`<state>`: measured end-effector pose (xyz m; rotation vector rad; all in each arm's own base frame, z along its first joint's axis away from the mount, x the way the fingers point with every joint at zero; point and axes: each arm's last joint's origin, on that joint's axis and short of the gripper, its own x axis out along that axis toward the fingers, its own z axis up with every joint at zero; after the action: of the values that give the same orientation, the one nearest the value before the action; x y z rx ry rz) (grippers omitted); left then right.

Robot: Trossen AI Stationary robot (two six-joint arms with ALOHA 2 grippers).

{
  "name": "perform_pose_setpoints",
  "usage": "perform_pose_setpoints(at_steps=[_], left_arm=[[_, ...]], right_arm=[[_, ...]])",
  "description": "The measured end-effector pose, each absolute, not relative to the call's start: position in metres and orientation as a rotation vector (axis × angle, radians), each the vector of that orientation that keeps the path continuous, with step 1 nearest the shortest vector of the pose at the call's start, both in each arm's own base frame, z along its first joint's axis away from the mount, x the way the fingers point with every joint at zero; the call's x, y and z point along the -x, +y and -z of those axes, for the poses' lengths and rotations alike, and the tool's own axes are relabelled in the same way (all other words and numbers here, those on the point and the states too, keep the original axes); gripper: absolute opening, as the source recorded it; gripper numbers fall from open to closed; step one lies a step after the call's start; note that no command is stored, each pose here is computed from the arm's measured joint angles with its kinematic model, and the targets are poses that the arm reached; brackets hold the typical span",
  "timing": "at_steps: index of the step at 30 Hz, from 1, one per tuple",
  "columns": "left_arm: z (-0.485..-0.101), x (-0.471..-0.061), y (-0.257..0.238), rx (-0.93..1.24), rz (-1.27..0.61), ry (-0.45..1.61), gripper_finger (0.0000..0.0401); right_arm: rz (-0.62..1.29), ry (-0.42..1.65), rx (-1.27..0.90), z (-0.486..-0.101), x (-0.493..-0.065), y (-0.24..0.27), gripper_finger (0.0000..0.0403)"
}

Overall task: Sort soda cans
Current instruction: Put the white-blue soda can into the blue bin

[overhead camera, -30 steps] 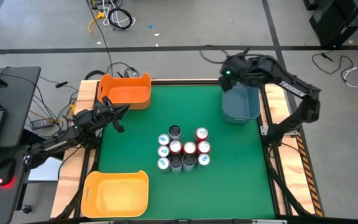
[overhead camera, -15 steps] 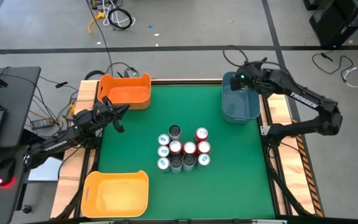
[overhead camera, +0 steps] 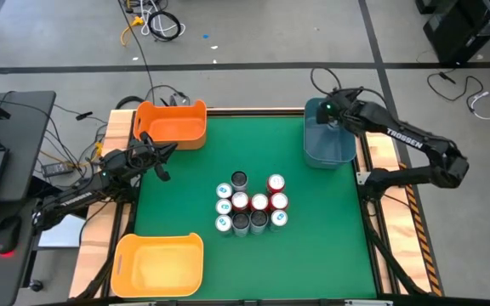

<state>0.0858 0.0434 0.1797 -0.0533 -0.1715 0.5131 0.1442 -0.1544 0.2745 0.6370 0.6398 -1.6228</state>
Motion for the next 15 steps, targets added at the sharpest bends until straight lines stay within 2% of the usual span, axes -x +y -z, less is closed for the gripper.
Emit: perform_pose_setpoints(at_steps=[15], left_arm=[[-0.180, -0.086, 0.043, 0.053, -0.513, -0.172, 0.0011]], right_arm=[[1.692, 0.591, -0.743, -0.238, -0.124, -0.171, 0.0248]])
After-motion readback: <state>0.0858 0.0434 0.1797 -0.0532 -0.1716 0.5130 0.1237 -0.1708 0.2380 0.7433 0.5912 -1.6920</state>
